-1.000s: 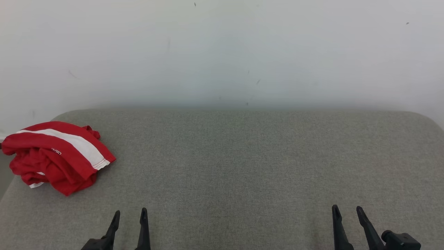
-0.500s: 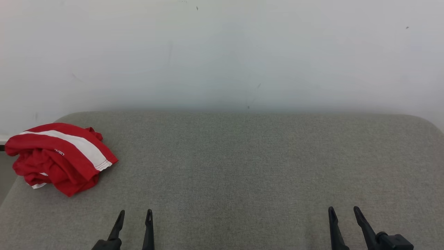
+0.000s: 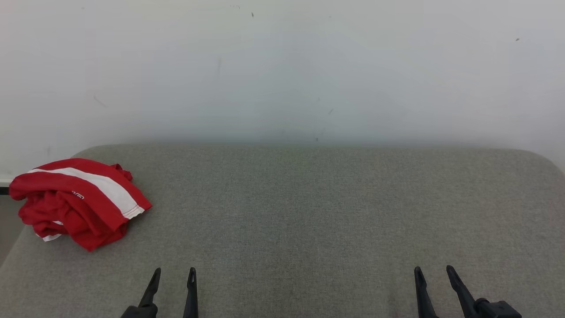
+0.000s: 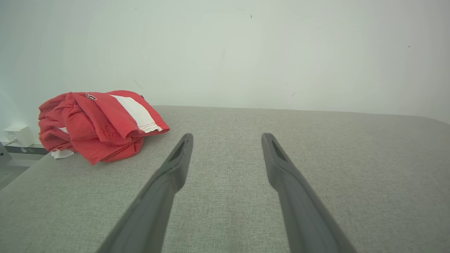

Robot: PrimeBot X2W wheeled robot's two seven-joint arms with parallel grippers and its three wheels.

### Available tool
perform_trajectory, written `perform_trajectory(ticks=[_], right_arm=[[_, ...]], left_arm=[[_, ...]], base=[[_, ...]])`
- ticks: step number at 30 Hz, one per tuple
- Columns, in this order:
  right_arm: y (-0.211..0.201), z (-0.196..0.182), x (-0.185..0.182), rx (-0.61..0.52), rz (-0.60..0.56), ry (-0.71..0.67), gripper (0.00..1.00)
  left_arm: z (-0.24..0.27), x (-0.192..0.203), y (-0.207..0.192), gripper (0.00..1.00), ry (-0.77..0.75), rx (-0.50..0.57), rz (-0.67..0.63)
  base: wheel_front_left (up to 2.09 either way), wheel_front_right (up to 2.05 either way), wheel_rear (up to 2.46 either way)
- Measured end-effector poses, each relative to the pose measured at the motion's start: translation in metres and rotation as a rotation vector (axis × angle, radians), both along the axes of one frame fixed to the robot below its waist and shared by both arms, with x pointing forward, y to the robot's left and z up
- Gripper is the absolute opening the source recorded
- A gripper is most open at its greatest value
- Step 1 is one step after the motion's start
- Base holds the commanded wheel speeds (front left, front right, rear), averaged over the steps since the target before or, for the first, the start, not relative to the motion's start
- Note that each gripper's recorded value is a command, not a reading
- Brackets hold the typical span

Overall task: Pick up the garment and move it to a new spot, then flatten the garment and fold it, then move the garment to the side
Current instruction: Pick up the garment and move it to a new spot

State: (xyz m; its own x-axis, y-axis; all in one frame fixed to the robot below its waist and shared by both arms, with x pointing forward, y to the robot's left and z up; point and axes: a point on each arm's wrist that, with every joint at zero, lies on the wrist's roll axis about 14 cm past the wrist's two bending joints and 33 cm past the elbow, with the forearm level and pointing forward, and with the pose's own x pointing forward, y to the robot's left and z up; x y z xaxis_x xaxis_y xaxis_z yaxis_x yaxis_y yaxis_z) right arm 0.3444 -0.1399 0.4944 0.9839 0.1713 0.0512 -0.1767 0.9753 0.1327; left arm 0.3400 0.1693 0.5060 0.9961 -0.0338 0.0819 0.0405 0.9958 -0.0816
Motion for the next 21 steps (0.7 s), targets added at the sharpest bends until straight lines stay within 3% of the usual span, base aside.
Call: perform_trajectory(ticks=[11,21], right_arm=[[0.005,-0.004,0.001,-0.005,0.017,0.016,1.00],[0.044,-0.013,0.010,-0.005,0.137,0.053,1.00]], left_arm=[[-0.006,-0.006,0.011,1.00,0.018,-0.050,0.041],[-0.019,-0.031,0.053,1.00,0.046,-0.075,0.178]], base=[[0.00,0.00,0.00],[0.00,0.00,0.00]])
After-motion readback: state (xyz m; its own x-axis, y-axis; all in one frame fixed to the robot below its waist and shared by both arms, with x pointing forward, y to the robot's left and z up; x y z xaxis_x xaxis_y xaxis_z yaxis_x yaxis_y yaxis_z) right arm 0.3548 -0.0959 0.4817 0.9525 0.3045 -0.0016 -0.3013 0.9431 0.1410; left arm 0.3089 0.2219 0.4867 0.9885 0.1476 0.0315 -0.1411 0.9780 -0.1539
